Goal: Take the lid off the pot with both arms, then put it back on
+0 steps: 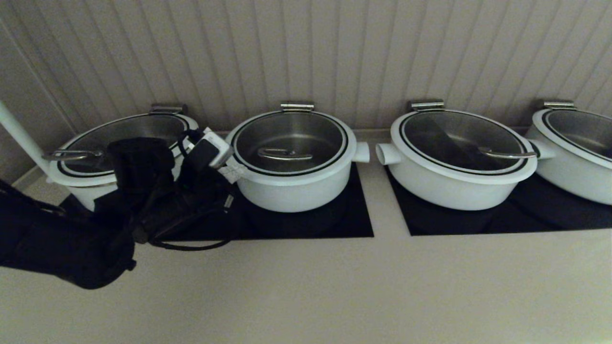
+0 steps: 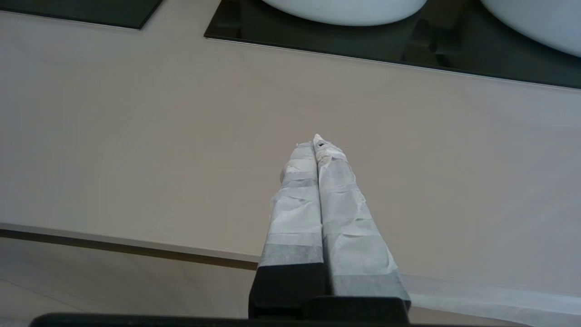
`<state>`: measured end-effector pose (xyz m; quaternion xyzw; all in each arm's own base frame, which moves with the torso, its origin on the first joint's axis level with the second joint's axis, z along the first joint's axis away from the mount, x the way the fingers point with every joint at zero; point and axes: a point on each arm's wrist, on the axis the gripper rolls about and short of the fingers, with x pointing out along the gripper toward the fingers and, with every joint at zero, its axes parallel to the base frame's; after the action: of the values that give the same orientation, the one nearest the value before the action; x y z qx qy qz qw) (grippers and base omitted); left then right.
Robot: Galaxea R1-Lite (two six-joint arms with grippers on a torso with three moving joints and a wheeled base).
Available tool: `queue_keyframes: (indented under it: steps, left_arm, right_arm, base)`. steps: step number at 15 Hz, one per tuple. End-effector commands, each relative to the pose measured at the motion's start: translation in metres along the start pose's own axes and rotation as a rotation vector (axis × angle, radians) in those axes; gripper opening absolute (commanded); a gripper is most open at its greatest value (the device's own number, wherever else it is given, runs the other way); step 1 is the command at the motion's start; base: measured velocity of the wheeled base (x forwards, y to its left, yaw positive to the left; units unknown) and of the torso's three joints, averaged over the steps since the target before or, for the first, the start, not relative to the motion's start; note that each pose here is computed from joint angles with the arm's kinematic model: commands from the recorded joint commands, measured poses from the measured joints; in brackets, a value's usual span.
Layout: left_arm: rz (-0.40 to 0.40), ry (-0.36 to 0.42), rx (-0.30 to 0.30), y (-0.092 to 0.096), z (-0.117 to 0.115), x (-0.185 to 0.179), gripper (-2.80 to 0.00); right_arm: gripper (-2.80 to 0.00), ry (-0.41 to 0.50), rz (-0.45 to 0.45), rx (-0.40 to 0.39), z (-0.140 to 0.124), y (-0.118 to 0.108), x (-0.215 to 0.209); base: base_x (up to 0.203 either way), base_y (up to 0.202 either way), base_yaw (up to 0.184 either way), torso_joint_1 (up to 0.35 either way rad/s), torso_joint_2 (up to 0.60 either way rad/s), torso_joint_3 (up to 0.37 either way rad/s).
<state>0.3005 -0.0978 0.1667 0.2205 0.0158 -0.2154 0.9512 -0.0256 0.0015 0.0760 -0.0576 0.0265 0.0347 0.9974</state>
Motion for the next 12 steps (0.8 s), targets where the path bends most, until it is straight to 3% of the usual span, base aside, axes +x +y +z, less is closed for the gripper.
queue_keyframes:
  steps: [1,7,12]
  left_arm:
    - [0.042,-0.036,0.005,0.006,0.011,-0.033,-2.80]
    - [0.115,0.010,-0.014,0.011,-0.003,-0.099,-2.80]
    - [0.160,0.001,-0.013,0.002,-0.008,-0.142,-2.80]
  right_arm:
    - [-2.80,0.001,0.001,-0.001,0.000,0.000,0.000]
    - [-2.80,0.001,0.001,-0.001,0.000,0.000,0.000]
    - [-2.80,0.000,0.000,-0.001,0.000,0.000,0.000]
  base:
    - [0.000,0.000,0.000,0.000,0.00,0.000]
    - [0.000,0.000,0.000,0.000,0.00,0.000]
    - [0.000,0.000,0.000,0.000,0.00,0.000]
